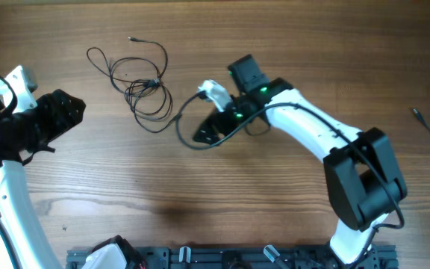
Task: Untangle cables
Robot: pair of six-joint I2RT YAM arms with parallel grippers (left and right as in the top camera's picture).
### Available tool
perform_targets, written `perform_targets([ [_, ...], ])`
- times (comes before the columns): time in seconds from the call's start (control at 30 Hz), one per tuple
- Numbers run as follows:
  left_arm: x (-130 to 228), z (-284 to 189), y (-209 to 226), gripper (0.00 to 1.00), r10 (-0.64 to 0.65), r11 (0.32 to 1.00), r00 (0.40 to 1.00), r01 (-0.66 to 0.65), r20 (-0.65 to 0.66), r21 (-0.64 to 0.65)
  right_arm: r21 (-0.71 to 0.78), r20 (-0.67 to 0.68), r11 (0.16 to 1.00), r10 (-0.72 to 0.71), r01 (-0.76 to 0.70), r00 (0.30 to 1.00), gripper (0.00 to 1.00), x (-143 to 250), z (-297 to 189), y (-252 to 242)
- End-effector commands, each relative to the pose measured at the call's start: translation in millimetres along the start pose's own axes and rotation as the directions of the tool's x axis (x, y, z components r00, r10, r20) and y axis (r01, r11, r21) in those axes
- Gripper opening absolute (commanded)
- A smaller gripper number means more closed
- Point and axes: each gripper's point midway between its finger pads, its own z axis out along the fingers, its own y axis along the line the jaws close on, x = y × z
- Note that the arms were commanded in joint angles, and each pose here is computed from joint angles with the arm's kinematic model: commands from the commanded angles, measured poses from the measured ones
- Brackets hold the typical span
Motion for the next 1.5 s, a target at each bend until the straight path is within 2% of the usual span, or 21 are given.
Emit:
perform_targets([
  [0.0, 1.8, -5.0, -14.1, 0.68, 0.049, 0.997, 0.999, -0.049, 0.0, 0.064, -0.06, 0.133, 0.998, -0.023, 0.032, 0.991, 0.97, -42.3, 8.0, 31.5],
  [0.13, -0.2, -5.0, -14.4, 0.66, 0.052, 0.997, 0.999, -0.053, 0.008, 0.064, -0.075, 0.229, 0.987, -0.123, 0.144, 0.966, 1.0, -71.6, 19.3, 59.9],
  [0.2, -1.8, -5.0, -14.7, 0.66, 0.055, 0.996, 0.998, -0.056, 0.015, 0.066, -0.049, 0.247, 0.987, -0.139, 0.155, 0.959, 1.0, -78.3, 26.4, 65.7],
  [0.3, -0.9, -5.4, -19.2, 0.66, 0.055, 0.994, 0.998, -0.055, 0.011, 0.092, -0.014, 0.245, 0.988, -0.144, 0.152, 0.959, 1.0, -79.5, 40.3, 69.5],
  [0.43, 3.5, -6.9, -30.8, 0.67, 0.051, 0.986, 0.999, -0.049, -0.006, 0.161, 0.008, 0.254, 0.973, -0.227, 0.233, 0.94, 1.0, -81.0, 54.9, 75.9],
  [0.5, 5.9, -9.0, -38.7, 0.67, 0.051, 0.977, 0.999, -0.047, -0.013, 0.206, 0.012, 0.271, 0.969, -0.241, 0.247, 0.932, 0.96, -84.3, 57.9, 74.3],
  [0.67, -1.4, -15.8, -46.0, 0.64, 0.063, 0.971, 0.998, -0.067, 0.027, 0.231, 0.019, 0.338, 0.992, -0.121, 0.121, 0.933, 0.94, -98.7, 62.4, 57.7],
  [0.77, -15.8, -29.6, -42.0, 0.62, 0.037, 0.986, 0.996, -0.049, 0.082, 0.16, 0.019, 0.36, 0.999, 0.021, -0.03, 0.933, 0.89, -101.6, 64.9, 43.4],
  [0.87, -27.2, -52.5, -43.3, 0.61, 0.052, 0.993, 0.988, -0.067, 0.142, 0.1, 0.003, 0.344, 0.994, 0.103, -0.111, 0.933, 0.89, -95.9, 67.2, 35.7],
  [0.97, -33.3, -78.6, -53.9, 0.61, 0.064, 0.992, 0.979, -0.083, 0.192, 0.091, 0.007, 0.28, 0.984, 0.172, -0.181, 0.944, 1.0, -78.6, 70.2, 28.1],
  [1.07, -33.8, -100.1, -63.9, 0.6, 0.072, 0.991, 0.969, -0.097, 0.235, 0.096, 0.026, 0.138, 0.967, 0.247, -0.253, 0.959, 1.0, -42.9, 70.8, 21.6],
  [1.17, -27.3, -105.9, -65.6, 0.6, 0.074, 0.99, 0.968, -0.099, 0.239, 0.096, 0.093, 0.046, 0.956, 0.274, -0.277, 0.961, 1.0, -19.5, 52.2, 11.9],
  [1.23, -22.0, -105.2, -64.5, 0.57, 0.067, 0.991, 0.973, -0.089, 0.22, 0.095, 0.168, 0.035, 0.942, 0.29, -0.292, 0.956, 1.0, -15.5, 30.9, 3.7],
  [1.3, -16.8, -102.0, -62.2, 0.54, 0.055, 0.993, 0.98, -0.074, 0.192, 0.093, 0.28, 0.051, 0.917, 0.281, -0.284, 0.958, 1.0, -17.6, -3.1, -5.4],
  [1.47, -8.5, -89.1, -43.0, 0.48, 0.021, 1.0, 0.991, -0.023, 0.129, 0.017, 0.551, 0.152, 0.811, 0.136, -0.198, 0.979, 1.0, -40.2, -110.8, -1.7],
])
